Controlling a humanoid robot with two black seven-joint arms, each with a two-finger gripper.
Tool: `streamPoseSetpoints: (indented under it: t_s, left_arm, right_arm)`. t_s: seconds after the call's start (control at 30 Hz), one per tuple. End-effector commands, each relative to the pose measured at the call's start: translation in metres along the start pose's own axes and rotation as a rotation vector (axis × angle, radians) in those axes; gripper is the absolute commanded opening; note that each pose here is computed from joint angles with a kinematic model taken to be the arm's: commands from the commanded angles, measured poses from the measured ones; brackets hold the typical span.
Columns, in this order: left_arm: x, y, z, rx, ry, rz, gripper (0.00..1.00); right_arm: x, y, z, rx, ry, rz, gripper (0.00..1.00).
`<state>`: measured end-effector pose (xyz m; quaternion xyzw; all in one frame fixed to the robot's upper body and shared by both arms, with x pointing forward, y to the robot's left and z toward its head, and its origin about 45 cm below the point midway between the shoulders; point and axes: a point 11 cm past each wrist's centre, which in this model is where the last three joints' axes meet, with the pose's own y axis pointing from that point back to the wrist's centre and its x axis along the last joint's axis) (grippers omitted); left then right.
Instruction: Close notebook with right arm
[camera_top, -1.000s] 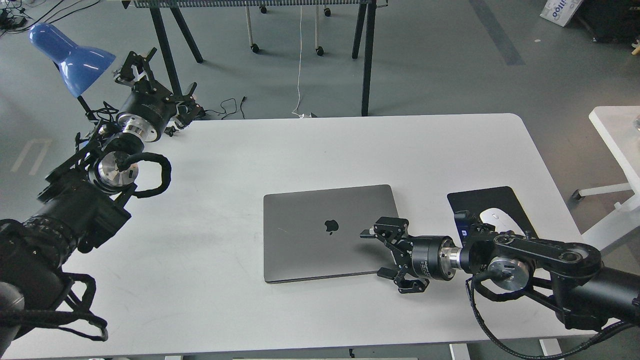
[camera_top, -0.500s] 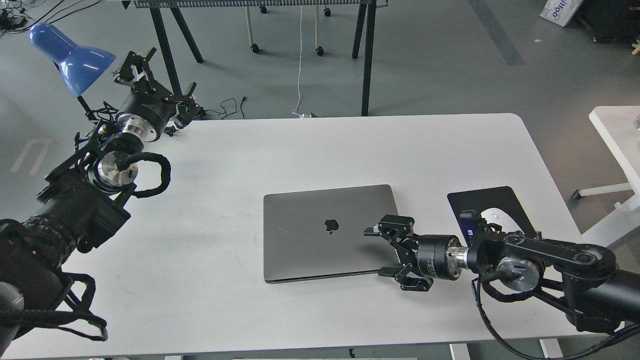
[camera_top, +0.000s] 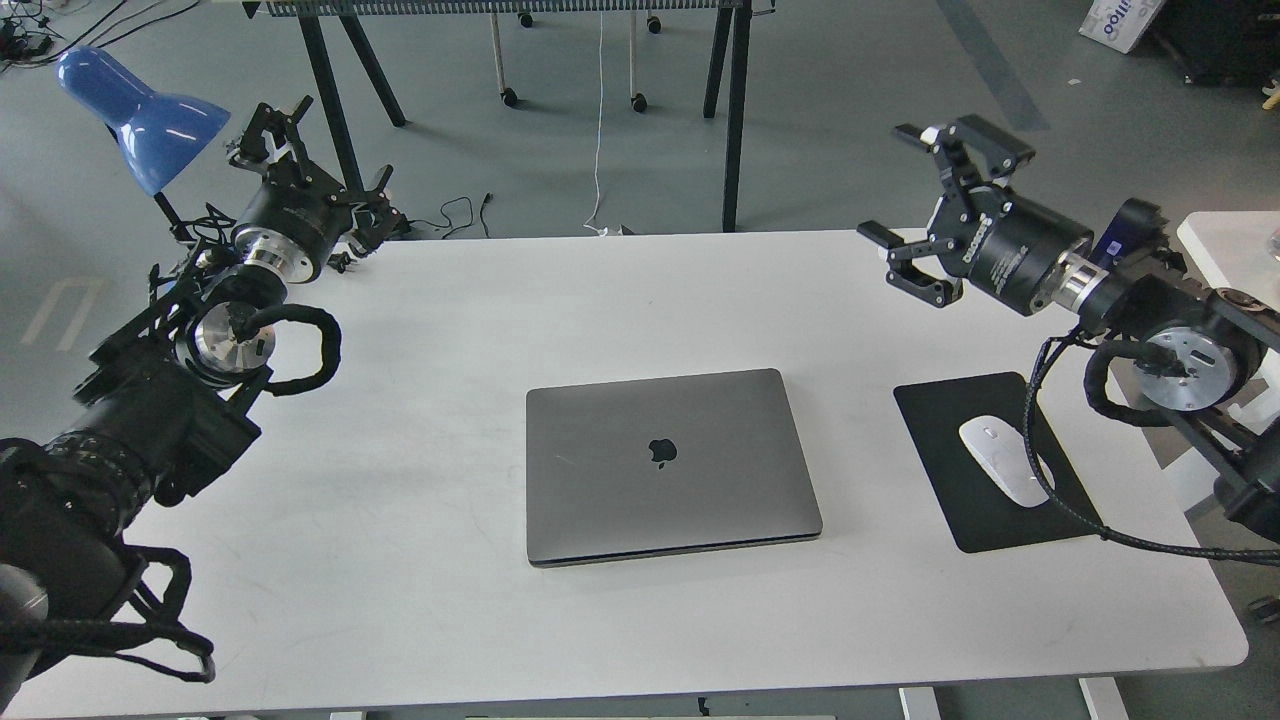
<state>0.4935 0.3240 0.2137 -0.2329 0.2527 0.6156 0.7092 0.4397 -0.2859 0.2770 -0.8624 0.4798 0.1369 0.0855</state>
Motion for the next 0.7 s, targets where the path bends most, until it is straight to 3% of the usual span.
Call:
streamPoseSetpoints:
  t_s: [0.0, 0.37, 0.67]
  left_arm:
    - [0.0, 0.0, 0.0, -0.002, 0.003, 0.0, 1.0]
    - [0.0, 0.0, 0.002, -0.015, 0.015, 0.003, 1.0]
    - [0.0, 0.0, 0.002, -0.015, 0.015, 0.003, 1.0]
  right_arm:
    - [0.027, -0.009, -0.004, 0.158, -0.139, 0.081, 1.0]
    - [0.057, -0.008, 0.012, 0.356, -0.487, 0.206, 1.0]
    - [0.052, -0.011, 0.01, 0.372, -0.482, 0.195, 1.0]
